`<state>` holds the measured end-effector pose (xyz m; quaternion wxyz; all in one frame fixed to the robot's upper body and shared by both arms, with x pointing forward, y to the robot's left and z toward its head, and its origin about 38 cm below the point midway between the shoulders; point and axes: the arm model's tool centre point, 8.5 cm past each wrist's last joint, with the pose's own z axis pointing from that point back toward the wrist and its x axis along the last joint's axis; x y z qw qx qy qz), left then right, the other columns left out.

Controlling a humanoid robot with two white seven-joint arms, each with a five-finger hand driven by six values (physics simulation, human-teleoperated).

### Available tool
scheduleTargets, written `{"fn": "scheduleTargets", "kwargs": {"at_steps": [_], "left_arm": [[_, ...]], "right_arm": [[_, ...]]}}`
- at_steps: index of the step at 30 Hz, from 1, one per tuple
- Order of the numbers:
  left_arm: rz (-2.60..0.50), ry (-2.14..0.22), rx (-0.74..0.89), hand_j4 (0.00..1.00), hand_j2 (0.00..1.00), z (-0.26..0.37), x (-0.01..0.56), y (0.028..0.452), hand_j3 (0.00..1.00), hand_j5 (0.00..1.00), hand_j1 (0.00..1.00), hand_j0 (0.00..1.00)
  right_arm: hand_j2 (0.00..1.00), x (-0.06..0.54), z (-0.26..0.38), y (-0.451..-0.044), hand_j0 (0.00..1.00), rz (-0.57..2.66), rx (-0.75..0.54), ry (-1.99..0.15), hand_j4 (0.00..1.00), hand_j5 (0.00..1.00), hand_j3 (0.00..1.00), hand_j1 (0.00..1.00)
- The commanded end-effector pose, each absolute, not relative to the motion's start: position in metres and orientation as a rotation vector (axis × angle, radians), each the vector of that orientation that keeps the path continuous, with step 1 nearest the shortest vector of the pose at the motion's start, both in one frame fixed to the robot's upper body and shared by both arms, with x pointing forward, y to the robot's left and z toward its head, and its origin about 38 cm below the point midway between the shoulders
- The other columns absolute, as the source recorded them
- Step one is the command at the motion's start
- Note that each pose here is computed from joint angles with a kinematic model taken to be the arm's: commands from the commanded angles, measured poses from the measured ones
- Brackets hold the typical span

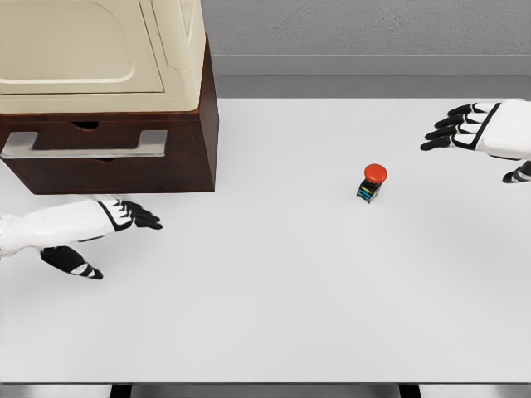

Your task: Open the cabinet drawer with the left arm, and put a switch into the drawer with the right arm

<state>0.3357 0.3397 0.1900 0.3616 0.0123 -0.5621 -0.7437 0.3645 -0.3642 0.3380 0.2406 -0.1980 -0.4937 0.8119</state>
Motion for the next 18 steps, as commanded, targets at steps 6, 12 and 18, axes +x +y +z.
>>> {"fn": "scheduleTargets", "kwargs": {"at_steps": [6,12,18], "left_arm": [[-1.977,-1.456,-0.047,1.00,1.00,0.192,0.324,0.319,1.00,1.00,1.00,1.00],[-1.935,-1.613,0.027,1.00,1.00,0.260,0.352,0.315,1.00,1.00,1.00,1.00],[-1.850,-1.673,0.057,1.00,1.00,0.305,0.357,0.332,1.00,1.00,1.00,1.00]], "right_arm": [[1.00,0.368,0.333,-0.362,1.00,2.197,-0.519,-1.378,1.00,1.00,1.00,1.00],[1.00,0.402,0.324,-0.331,1.00,2.228,-0.537,-1.422,1.00,1.00,1.00,1.00],[1.00,0.405,0.328,-0.324,1.00,2.247,-0.551,-1.431,1.00,1.00,1.00,1.00]]}}
